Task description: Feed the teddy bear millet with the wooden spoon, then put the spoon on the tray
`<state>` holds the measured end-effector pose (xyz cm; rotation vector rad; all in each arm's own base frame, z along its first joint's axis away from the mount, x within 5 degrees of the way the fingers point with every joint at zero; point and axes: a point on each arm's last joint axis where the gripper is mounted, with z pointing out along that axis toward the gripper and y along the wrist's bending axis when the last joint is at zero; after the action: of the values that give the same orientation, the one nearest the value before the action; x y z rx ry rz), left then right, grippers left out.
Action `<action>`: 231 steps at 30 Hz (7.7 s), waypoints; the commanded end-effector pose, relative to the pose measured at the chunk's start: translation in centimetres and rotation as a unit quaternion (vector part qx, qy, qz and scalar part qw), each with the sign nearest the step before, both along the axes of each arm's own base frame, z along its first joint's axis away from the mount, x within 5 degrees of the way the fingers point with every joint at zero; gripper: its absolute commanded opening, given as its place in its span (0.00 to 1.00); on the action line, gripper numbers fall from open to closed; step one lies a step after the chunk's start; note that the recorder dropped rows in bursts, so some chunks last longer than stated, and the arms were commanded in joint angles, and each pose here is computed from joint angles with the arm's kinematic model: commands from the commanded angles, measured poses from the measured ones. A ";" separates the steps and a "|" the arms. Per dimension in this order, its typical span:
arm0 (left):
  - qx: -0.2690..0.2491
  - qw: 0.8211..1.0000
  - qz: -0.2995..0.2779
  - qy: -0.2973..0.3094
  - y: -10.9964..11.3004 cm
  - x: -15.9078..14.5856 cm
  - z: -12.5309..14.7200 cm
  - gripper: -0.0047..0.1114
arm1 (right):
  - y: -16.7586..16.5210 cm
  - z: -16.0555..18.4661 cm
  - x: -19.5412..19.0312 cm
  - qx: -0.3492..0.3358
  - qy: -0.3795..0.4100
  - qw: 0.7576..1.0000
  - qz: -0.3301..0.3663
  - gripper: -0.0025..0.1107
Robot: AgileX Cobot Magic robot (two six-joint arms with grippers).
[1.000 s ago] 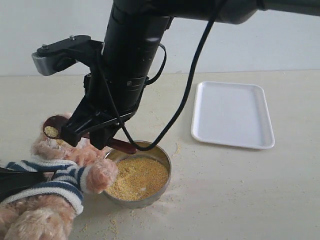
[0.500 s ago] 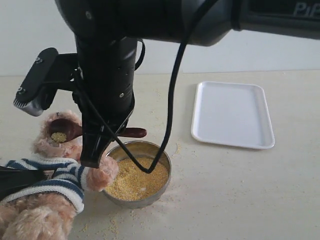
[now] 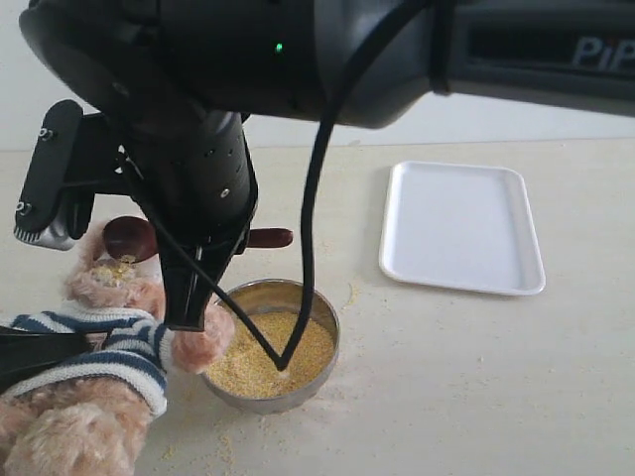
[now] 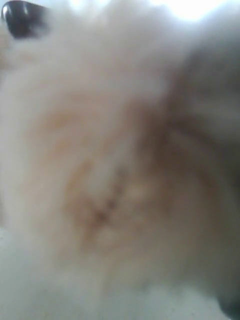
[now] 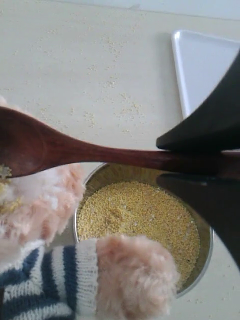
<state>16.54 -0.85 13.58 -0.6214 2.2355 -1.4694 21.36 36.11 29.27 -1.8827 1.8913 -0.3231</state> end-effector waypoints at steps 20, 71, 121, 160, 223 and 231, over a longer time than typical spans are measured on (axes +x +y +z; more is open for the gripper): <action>-0.016 1.000 0.005 -0.025 -0.1 0.1 0.5 0.08 | -0.2 0.4 0.1 0.026 -0.002 0.998 -0.060 0.02; -0.006 0.999 -0.012 -0.043 -0.2 0.0 0.6 0.08 | -5.4 9.3 -2.6 0.146 0.009 0.982 -0.117 0.02; 0.034 0.993 -0.078 -0.076 0.5 1.3 1.3 0.08 | -30.2 -8.3 4.7 0.305 -0.013 0.815 -0.492 0.02; 0.029 0.991 -0.003 -0.130 3.7 10.6 -0.7 0.08 | -27.2 -7.3 4.9 0.368 -0.031 0.830 -0.418 0.02; 0.128 0.991 0.011 -0.034 3.2 10.9 -3.0 0.08 | -22.0 -5.6 3.2 0.296 -0.002 0.908 -0.295 0.02; 0.163 0.986 0.022 -0.012 3.7 10.9 -3.6 0.08 | -22.0 -5.6 3.2 0.296 -0.002 0.908 -0.295 0.02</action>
<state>27.25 2.75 10.19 -0.5154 2.3375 -1.0954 24.42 14.23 23.24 -0.9139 2.2189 0.0728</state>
